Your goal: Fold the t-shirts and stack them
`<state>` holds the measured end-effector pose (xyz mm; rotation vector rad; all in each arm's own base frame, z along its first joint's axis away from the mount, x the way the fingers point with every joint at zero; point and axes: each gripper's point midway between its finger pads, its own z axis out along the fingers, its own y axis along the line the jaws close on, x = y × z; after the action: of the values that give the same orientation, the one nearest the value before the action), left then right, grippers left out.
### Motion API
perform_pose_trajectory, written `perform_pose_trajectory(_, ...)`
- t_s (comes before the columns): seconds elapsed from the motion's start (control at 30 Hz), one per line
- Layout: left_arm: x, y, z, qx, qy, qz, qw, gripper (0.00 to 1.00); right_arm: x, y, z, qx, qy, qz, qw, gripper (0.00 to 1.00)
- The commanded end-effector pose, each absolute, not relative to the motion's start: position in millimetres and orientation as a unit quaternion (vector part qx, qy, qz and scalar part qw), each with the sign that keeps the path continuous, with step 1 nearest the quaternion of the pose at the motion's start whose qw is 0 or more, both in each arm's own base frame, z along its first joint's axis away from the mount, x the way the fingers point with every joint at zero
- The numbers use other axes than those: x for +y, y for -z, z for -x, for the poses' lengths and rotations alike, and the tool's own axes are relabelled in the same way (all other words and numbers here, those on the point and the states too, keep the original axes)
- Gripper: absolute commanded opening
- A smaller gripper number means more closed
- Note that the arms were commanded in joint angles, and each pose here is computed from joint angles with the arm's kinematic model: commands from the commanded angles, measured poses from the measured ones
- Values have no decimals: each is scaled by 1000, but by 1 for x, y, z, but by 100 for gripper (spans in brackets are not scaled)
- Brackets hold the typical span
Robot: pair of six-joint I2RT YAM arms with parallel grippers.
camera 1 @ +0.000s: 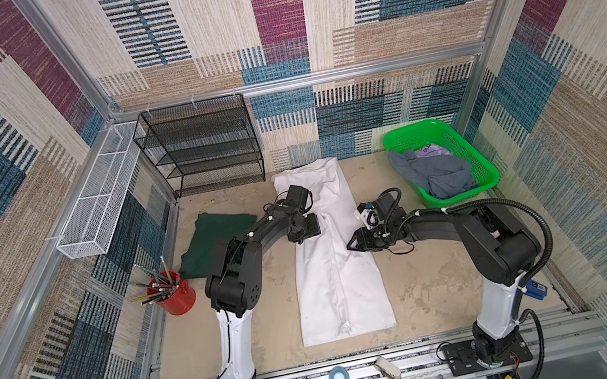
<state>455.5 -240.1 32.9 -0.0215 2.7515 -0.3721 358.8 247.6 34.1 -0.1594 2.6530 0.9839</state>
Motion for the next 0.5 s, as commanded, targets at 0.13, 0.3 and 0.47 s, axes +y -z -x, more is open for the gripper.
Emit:
perform_pose_trajectory(0.13, -231, -34, -470, 984, 79, 0, 162, 57, 220, -43, -413, 936, -275, 27, 219, 46)
perform_pose_trajectory(0.3, -238, -80, -450, 976, 114, -10, 183, 58, 206, -88, -416, 930, -245, 38, 270, 53)
perform_pose_trajectory(0.47, -224, -83, -351, 982, 132, -8, 135, 58, 197, -100, -337, 930, -279, 23, 237, 60)
